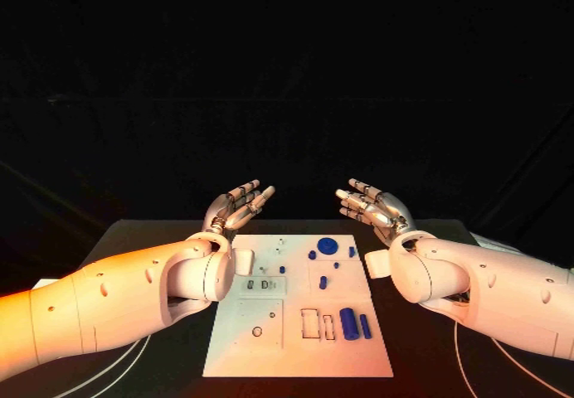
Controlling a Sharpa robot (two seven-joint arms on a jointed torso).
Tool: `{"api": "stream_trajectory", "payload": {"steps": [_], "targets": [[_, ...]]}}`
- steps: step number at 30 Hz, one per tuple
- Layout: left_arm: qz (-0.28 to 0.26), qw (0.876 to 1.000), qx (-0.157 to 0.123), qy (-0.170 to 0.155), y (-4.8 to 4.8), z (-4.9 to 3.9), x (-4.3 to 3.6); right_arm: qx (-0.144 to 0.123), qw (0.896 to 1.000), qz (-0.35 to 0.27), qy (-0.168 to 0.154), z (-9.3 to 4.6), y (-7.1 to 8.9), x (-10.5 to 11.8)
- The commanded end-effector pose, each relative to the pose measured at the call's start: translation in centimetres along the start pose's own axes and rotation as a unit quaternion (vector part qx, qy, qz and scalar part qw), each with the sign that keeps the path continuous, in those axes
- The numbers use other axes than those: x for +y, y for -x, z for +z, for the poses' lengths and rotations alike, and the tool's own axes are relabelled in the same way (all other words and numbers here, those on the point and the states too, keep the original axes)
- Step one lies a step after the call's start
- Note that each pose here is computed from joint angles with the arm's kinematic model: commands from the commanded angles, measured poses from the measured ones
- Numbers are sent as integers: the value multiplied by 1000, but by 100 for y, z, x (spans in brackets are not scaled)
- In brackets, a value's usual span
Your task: Assemble the parts on the task board
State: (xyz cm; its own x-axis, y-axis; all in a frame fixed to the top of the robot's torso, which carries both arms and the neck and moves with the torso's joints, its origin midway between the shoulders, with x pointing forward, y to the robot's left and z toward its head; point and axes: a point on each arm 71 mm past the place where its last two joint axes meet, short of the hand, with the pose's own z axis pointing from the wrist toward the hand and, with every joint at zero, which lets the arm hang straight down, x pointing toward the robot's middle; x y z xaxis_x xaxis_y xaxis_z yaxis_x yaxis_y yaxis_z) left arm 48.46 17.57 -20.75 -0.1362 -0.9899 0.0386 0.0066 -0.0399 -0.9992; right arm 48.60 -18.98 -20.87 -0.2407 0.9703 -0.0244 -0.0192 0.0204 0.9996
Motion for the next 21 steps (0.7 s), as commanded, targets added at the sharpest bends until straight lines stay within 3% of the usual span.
{"api": "stream_trajectory", "payload": {"steps": [1, 7, 8, 16, 21], "targets": [[-13, 1000, 25, -1, -43, 4, -8, 100, 995, -11, -9, 20, -116, 11], [-13, 1000, 25, -1, -43, 4, -8, 128, 992, -19, -12, 44, -125, 29], [-13, 999, 13, -28, 87, 18, -41, 122, 986, -104, 38, 146, 71, 123], [-4, 999, 12, -35, 167, -5, -58, 117, 977, -168, 68, 177, 138, 203], [-2, 999, 13, -35, 198, -33, -77, 121, 960, -240, 84, 227, 157, 268]]}}
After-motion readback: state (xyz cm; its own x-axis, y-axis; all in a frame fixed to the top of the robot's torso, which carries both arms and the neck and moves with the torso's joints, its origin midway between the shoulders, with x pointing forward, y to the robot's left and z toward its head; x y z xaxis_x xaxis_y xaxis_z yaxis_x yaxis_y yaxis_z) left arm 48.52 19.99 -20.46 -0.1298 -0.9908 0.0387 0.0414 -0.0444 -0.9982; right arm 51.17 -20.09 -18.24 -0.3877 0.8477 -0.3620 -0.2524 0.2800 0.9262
